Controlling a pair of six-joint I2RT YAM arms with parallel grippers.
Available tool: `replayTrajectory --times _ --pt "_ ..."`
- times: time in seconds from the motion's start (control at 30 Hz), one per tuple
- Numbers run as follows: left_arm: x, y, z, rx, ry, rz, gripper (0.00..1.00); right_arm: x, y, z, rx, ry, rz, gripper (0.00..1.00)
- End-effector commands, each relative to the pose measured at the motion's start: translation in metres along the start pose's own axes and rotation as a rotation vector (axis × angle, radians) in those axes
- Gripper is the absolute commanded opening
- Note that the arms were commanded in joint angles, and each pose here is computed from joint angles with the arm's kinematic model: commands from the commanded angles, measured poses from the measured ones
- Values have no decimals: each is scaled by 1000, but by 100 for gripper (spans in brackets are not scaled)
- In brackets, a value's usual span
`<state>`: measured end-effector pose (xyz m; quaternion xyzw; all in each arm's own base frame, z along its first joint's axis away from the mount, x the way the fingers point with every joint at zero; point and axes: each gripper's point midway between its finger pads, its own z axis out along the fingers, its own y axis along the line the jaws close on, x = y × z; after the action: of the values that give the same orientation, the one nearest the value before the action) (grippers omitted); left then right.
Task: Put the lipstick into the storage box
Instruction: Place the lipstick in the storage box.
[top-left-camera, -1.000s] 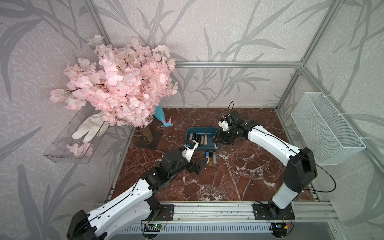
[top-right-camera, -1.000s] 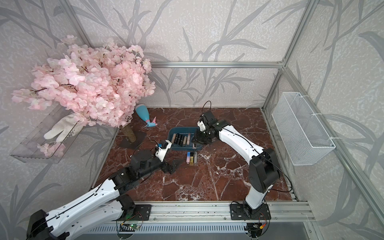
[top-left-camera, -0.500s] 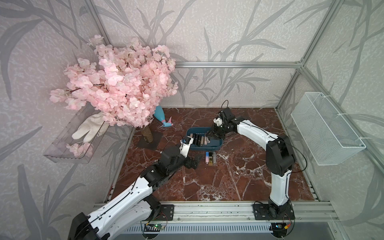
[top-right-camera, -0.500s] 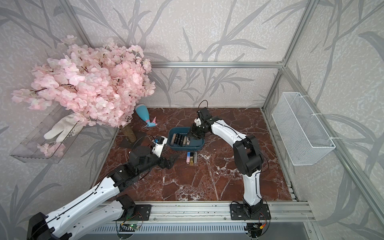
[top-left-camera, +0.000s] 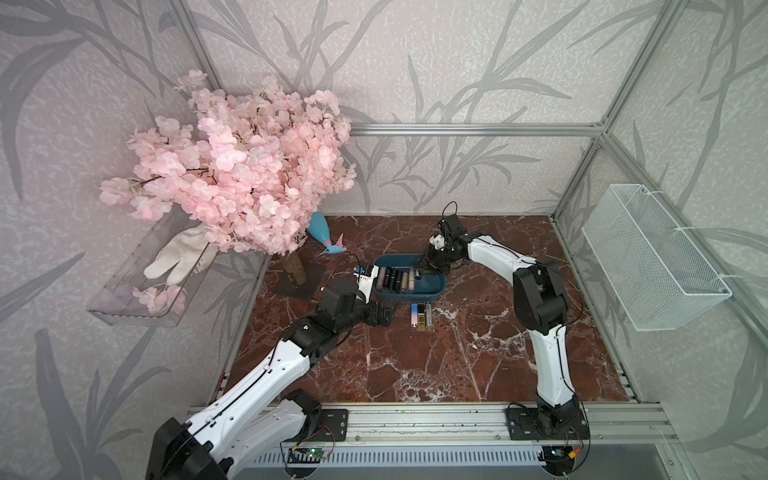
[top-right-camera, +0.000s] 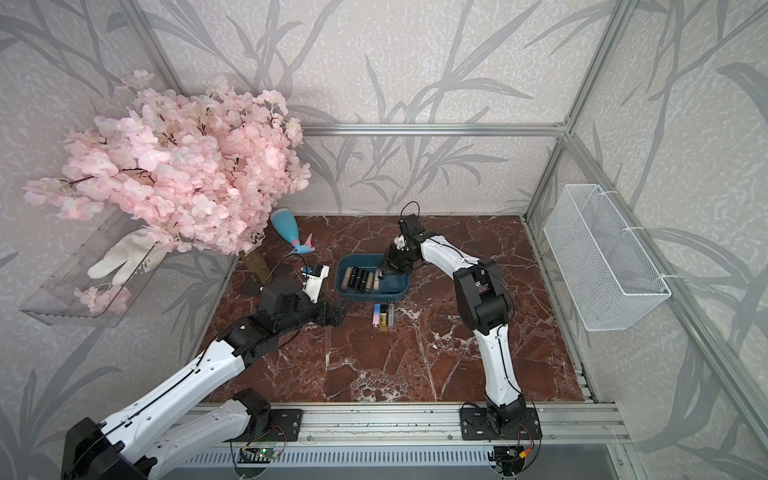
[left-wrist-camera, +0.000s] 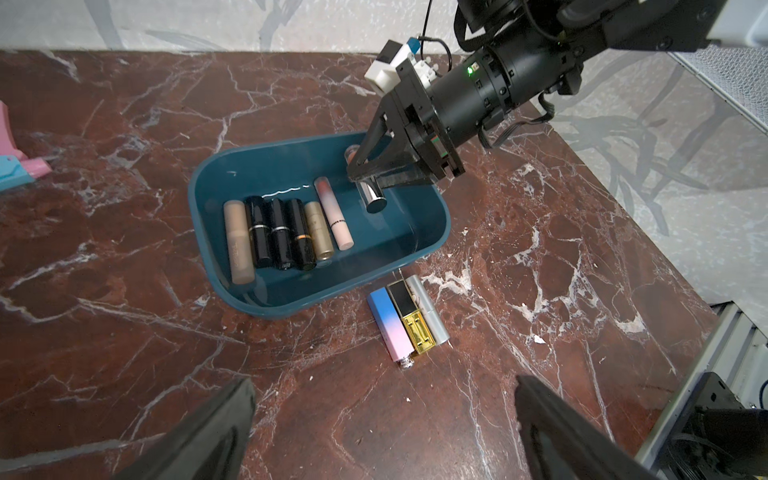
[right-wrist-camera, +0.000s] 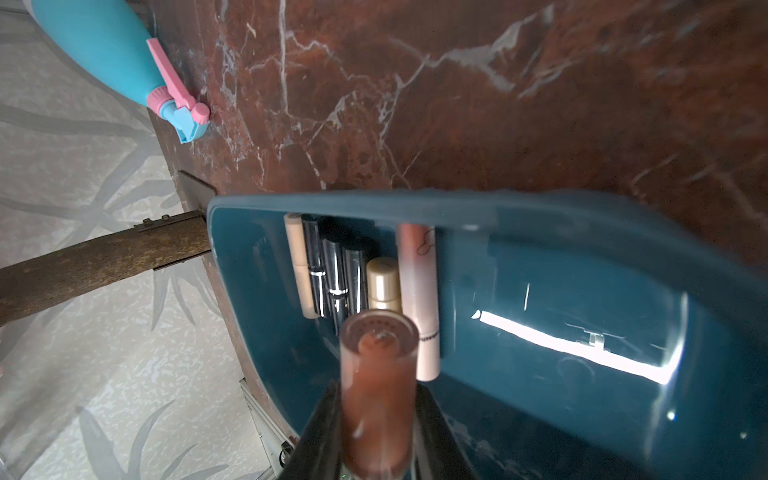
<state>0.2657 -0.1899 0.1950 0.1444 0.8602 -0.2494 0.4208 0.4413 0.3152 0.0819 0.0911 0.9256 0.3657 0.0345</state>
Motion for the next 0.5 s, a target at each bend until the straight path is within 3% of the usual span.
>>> replayTrajectory --times 0.0,0.47 --pt "-10 -7 -5 30 -5 -17 100 -5 -3 4 27 4 -39 24" --pt "-3 -5 -11 29 9 -9 100 -5 -34 25 118 45 -62 24"
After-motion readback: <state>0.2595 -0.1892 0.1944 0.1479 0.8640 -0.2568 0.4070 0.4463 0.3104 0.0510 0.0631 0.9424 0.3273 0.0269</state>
